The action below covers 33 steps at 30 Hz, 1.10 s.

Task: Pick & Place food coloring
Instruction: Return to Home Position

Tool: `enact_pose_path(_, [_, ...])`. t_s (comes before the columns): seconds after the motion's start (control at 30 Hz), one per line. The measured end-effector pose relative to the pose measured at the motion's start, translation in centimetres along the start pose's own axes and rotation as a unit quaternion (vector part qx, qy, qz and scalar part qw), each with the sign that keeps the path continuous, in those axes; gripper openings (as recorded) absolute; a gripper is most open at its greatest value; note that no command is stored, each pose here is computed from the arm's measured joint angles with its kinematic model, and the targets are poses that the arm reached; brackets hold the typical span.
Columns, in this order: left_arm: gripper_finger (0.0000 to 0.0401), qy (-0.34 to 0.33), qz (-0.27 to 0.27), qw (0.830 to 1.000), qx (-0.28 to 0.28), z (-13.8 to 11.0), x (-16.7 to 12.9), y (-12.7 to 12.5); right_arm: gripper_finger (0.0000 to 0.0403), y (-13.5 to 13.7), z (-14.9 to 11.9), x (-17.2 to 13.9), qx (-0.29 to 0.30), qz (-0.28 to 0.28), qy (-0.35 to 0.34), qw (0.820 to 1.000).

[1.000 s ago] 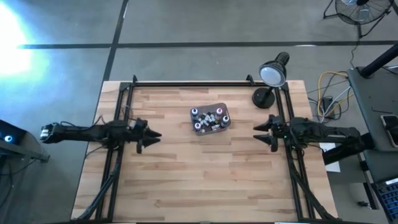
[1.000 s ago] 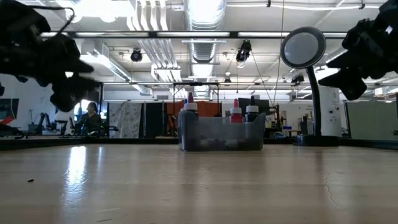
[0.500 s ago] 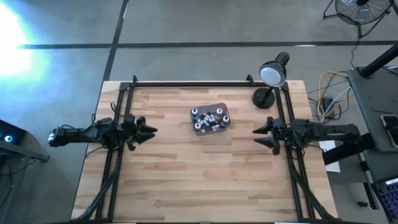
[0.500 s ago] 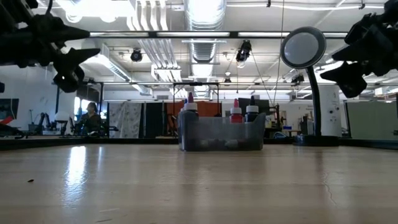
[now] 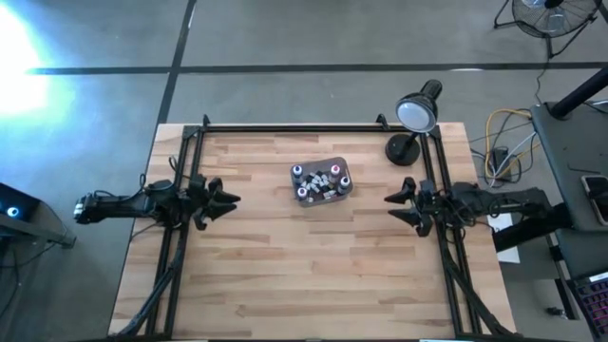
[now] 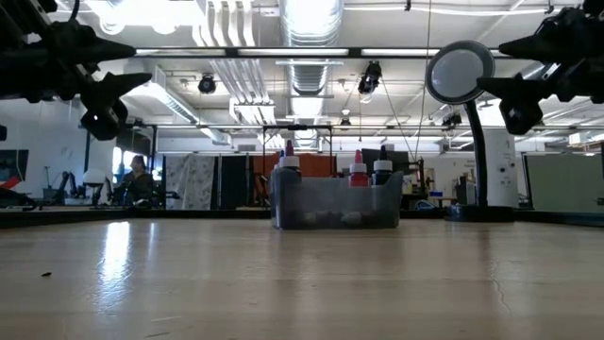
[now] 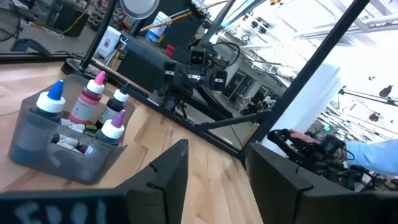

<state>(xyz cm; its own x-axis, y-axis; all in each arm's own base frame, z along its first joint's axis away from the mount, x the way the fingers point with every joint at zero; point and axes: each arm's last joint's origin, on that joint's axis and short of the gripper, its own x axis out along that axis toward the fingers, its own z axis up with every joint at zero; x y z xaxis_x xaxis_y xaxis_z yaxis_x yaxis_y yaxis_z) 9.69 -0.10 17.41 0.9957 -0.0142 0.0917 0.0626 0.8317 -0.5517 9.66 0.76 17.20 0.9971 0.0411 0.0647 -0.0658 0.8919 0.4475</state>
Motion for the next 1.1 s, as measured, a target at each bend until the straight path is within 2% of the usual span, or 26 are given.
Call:
enact_pose_path(0.5, [0.0138, 0.003, 0.002, 1.000, 0.000, -0.1, 0.0, 0.1, 0.0228, -1.0, 0.5, 0.0, -0.004, -0.054, -0.026, 0.998])
enact_pose_path(1.1, [0.0138, 0.016, 0.010, 1.000, 0.000, -0.3, 0.1, 0.2, 0.0228, -1.1, 0.5, 0.0, -0.004, -0.059, -0.028, 0.998])
